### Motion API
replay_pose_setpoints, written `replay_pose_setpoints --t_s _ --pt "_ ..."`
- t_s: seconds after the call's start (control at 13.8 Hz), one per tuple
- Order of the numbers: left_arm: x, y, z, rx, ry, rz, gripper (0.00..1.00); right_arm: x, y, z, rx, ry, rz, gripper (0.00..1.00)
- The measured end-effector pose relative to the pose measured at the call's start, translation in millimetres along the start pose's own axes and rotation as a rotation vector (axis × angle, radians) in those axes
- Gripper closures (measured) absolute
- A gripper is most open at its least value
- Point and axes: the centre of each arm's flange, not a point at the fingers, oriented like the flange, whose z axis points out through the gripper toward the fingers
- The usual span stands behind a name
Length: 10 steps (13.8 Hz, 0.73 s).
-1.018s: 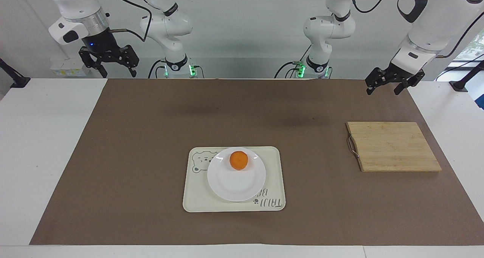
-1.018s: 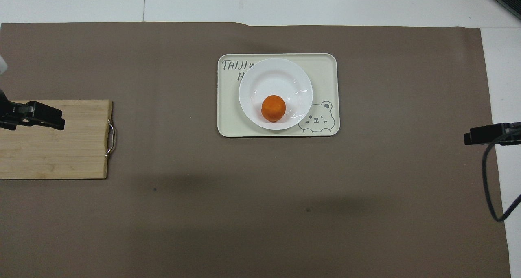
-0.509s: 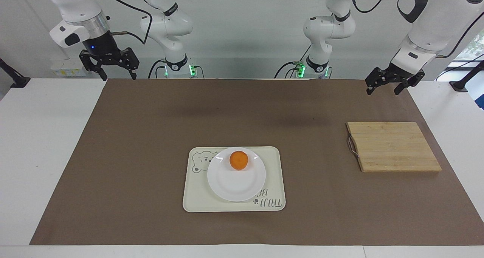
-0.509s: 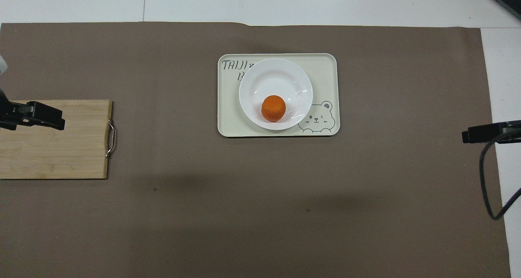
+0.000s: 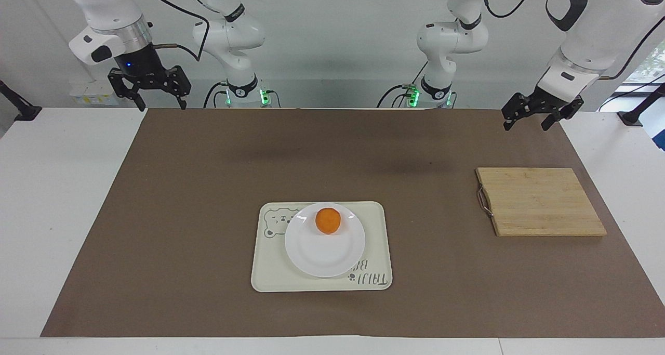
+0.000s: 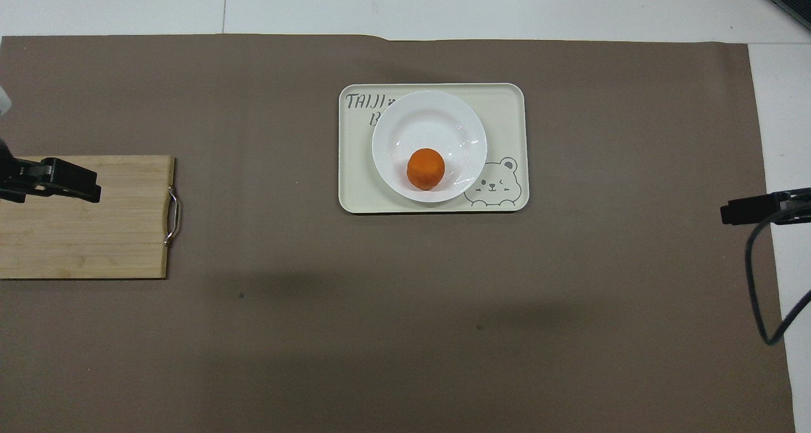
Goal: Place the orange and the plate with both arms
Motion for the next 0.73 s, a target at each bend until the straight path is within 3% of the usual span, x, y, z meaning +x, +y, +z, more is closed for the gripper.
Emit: replay_pose_setpoints --t_s 0.73 --pt "0.0 0.0 0.0 0.0 0.0 0.0 0.0 -0.2 -3.0 -3.5 0.0 0.002 -0.005 0.0"
